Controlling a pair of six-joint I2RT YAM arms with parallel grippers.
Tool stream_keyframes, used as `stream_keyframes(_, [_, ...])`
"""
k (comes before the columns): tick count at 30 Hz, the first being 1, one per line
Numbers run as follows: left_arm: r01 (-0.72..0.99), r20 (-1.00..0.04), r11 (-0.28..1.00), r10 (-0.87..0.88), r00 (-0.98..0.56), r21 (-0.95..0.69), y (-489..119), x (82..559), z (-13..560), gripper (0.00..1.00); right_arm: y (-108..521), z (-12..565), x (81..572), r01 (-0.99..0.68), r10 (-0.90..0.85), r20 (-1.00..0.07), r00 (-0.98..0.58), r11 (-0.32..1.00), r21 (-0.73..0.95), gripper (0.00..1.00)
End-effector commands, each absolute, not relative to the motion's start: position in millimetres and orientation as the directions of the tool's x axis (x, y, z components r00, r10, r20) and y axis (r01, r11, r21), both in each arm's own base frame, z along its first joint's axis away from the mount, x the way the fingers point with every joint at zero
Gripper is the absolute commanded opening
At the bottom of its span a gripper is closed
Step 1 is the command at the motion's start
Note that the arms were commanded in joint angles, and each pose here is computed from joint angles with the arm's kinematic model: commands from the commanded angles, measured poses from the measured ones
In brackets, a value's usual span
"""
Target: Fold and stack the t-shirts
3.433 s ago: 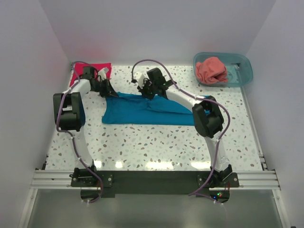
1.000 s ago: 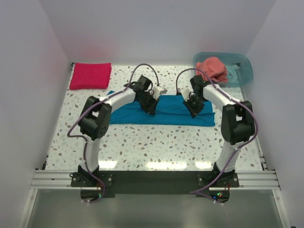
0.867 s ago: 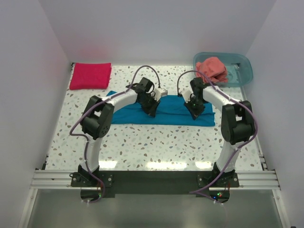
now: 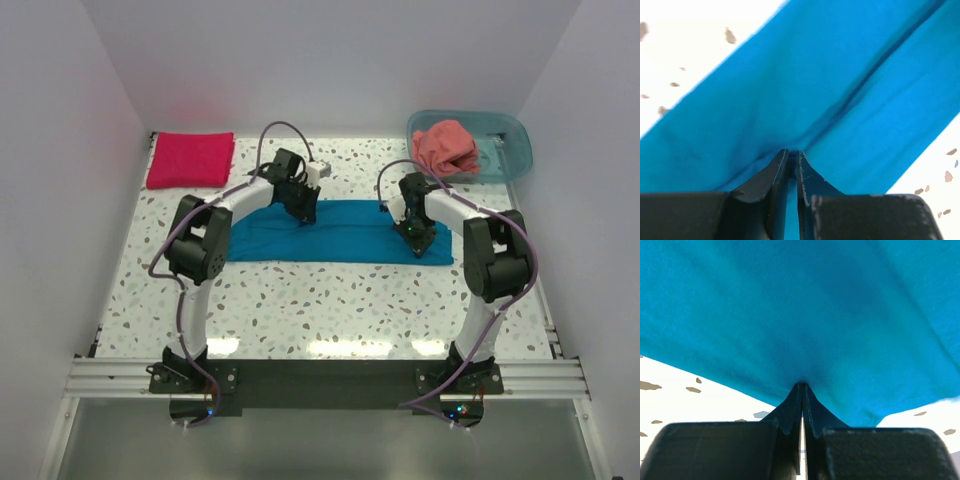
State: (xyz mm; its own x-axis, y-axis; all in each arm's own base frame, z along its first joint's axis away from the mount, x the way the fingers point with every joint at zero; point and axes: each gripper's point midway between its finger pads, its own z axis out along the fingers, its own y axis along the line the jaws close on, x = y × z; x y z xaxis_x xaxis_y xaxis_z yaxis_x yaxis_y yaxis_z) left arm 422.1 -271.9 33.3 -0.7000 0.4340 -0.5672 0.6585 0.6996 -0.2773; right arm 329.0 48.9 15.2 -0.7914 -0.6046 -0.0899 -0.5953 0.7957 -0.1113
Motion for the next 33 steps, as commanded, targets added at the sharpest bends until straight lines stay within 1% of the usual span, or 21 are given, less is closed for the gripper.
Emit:
stream_keyframes(1, [0.634,-0.652,0.725,0.348,-0.674,-0.269,-273,456,55,0.17,43,8,334,-0.583,-0.596,-0.08,-0.799,0.801,-0.14,0.0])
stream_keyframes(4, [0.633,-0.647,0.721,0.345,-0.68,-0.281,-272,458,53,0.17,45,9,335,-0.582,-0.594,-0.089,-0.8,0.803,-0.128,0.0])
stream_keyframes(8, [0.651,-0.662,0.692,0.334,-0.671,-0.311,-275,453,66,0.18,57,29,351,-0.573,-0.584,-0.17,-0.793,0.811,-0.113,0.0])
stream_keyframes(11, [0.684,-0.712,0.659,0.314,-0.628,-0.313,-278,448,99,0.22,65,51,372,-0.573,-0.584,-0.258,-0.77,0.81,-0.123,0.0])
stream_keyframes(12, [0.693,-0.723,0.65,0.31,-0.617,-0.313,-278,446,107,0.26,67,56,377,-0.575,-0.585,-0.276,-0.763,0.809,-0.126,0.0])
stream_keyframes(13, [0.697,-0.726,0.647,0.314,-0.612,-0.308,-277,442,110,0.28,68,59,382,-0.574,-0.584,-0.29,-0.758,0.809,-0.13,0.0])
stream_keyframes(14, [0.708,-0.747,0.642,0.308,-0.589,-0.294,-276,439,126,0.29,70,67,392,-0.572,-0.585,-0.312,-0.749,0.808,-0.141,0.0])
stream_keyframes(15, [0.707,-0.748,0.647,0.311,-0.587,-0.286,-273,437,130,0.33,71,63,396,-0.578,-0.59,-0.304,-0.748,0.804,-0.139,0.0])
stream_keyframes(17, [0.699,-0.753,0.666,0.312,-0.579,-0.261,-264,432,139,0.34,73,66,408,-0.585,-0.6,-0.317,-0.735,0.796,-0.152,0.0])
stream_keyframes(19, [0.67,-0.734,0.692,0.303,-0.608,-0.27,-251,429,135,0.36,74,55,415,-0.593,-0.607,-0.306,-0.733,0.791,-0.148,0.0])
stream_keyframes(21, [0.615,-0.687,0.744,0.305,-0.66,-0.261,-230,426,124,0.37,76,54,426,-0.599,-0.616,-0.312,-0.723,0.784,-0.161,0.0])
stream_keyframes(24, [0.568,-0.632,0.786,0.315,-0.708,-0.244,-210,422,102,0.37,76,40,435,-0.612,-0.631,-0.292,-0.719,0.774,-0.165,0.0])
stream_keyframes(27, [0.558,-0.614,0.794,0.322,-0.721,-0.24,-208,426,84,0.36,76,31,440,-0.618,-0.638,-0.281,-0.717,0.768,-0.168,0.0])
stream_keyframes(33, [0.567,-0.591,0.772,0.324,-0.739,-0.287,-224,433,51,0.35,70,10,437,-0.634,-0.657,-0.229,-0.719,0.754,-0.17,0.0])
